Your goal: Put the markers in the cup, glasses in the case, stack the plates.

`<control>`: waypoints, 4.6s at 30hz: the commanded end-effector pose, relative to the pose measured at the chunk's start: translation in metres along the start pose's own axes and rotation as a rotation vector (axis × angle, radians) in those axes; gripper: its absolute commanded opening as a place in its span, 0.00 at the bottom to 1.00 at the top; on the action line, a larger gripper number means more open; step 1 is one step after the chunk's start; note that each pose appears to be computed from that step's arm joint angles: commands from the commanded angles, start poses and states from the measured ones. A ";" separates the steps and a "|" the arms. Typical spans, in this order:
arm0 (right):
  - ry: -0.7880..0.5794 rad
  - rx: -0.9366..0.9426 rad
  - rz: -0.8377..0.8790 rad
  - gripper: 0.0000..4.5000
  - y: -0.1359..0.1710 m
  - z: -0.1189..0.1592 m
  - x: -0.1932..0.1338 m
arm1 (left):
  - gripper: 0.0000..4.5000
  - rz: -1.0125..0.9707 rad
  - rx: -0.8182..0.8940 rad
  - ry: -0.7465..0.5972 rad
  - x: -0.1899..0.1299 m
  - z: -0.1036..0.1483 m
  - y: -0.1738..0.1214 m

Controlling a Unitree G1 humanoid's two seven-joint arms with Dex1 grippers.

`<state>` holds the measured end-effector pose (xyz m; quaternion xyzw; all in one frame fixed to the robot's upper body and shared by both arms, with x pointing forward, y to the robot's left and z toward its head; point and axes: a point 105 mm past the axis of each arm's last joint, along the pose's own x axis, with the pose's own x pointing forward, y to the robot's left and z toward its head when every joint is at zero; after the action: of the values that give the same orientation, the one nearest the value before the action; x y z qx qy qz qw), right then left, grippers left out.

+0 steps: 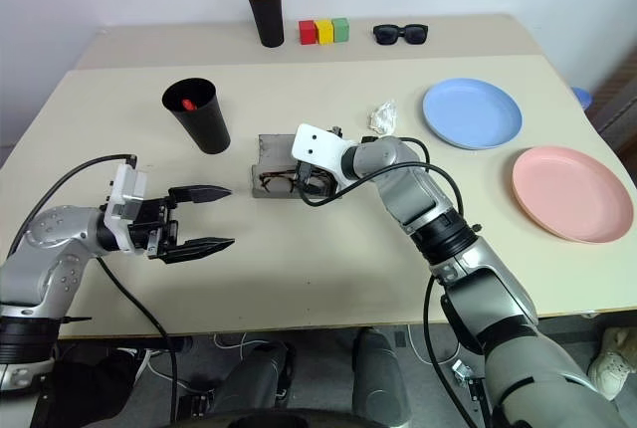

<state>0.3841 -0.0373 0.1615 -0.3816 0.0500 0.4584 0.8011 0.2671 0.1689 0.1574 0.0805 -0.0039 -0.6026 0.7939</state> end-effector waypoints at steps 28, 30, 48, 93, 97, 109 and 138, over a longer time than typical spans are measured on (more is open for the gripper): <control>-0.490 0.521 -0.117 1.00 0.016 -0.002 -0.121 | 0.03 0.375 0.186 -0.052 0.100 0.044 0.119; -0.494 0.530 -0.129 1.00 0.019 -0.001 -0.121 | 0.01 0.412 0.210 -0.018 0.118 0.049 0.132; -0.473 0.524 -0.181 1.00 0.025 -0.001 -0.114 | 0.01 0.549 0.205 0.289 0.152 0.025 0.166; -0.422 0.450 -0.230 1.00 0.015 -0.008 -0.103 | 0.01 0.124 -0.178 0.358 0.131 0.013 0.097; -0.420 0.445 -0.239 1.00 0.014 -0.009 -0.103 | 0.01 0.110 -0.255 0.328 0.133 0.013 0.090; -0.417 0.447 -0.245 1.00 0.015 -0.010 -0.103 | 0.01 0.447 -0.021 0.200 0.097 0.040 0.134; -0.404 0.408 -0.239 1.00 0.013 -0.011 -0.098 | 0.01 0.659 -0.276 -0.094 0.023 -0.041 0.109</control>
<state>0.3228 -0.1111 0.1738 -0.1078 -0.0335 0.4053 0.9072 0.3764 0.1829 0.1181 -0.0730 0.0381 -0.3119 0.9465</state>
